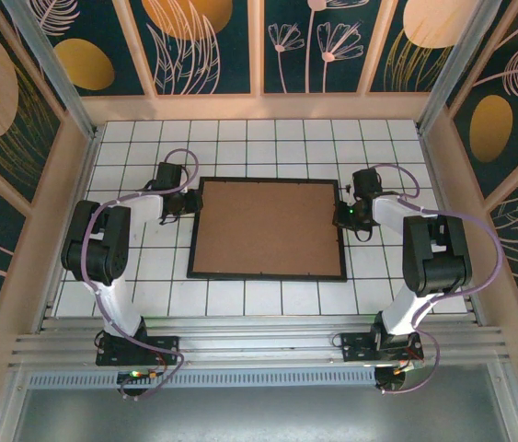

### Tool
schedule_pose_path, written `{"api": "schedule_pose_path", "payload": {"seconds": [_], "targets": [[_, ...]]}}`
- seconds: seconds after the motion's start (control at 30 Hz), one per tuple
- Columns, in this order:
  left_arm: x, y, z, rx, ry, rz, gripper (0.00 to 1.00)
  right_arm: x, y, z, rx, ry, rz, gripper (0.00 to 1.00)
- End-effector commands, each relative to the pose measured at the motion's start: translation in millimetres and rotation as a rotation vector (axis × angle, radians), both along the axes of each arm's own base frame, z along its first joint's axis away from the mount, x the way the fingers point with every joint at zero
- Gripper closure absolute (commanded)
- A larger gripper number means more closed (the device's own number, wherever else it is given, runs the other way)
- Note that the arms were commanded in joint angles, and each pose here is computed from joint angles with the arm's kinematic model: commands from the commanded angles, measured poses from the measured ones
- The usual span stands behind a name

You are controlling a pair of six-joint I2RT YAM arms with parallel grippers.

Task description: Put the photo into the frame

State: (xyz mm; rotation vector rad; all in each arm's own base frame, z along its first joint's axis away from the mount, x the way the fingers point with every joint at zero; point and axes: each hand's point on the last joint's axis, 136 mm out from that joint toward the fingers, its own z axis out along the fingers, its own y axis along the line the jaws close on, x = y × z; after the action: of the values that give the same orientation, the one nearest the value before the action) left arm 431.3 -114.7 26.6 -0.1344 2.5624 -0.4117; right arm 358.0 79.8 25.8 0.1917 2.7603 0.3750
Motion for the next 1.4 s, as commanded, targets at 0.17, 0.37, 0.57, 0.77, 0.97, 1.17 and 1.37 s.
{"api": "schedule_pose_path", "payload": {"seconds": [0.17,0.37,0.57,0.77,0.97,1.17,1.37], "targets": [[-5.1,-11.4,-18.1,-0.008,0.039,-0.08,0.65,4.0,-3.4,-12.5,-0.037,0.017,0.004,0.81],[-13.7,-27.3,-24.3,0.026,0.063,-0.145,0.62,0.5,0.5,-17.9,-0.037,0.033,0.022,0.81],[-20.7,-40.5,-37.0,0.098,0.103,-0.197,0.61,-2.2,3.1,-21.1,-0.045,0.045,0.034,0.82],[-29.0,-42.9,-53.6,0.216,0.163,-0.226,0.6,-4.2,4.1,-21.9,-0.057,0.047,0.042,0.82],[-28.5,-56.2,-52.1,0.227,0.163,-0.276,0.55,-5.5,5.3,-23.6,-0.065,0.053,0.047,0.82],[-13.8,-46.1,-28.5,0.271,0.091,-0.194,0.51,-5.3,4.3,-21.7,-0.078,0.049,0.048,0.83],[-9.6,-22.9,36.1,0.166,-0.069,-0.04,0.46,-3.9,-0.9,-16.9,-0.096,0.037,0.032,0.83]]}}
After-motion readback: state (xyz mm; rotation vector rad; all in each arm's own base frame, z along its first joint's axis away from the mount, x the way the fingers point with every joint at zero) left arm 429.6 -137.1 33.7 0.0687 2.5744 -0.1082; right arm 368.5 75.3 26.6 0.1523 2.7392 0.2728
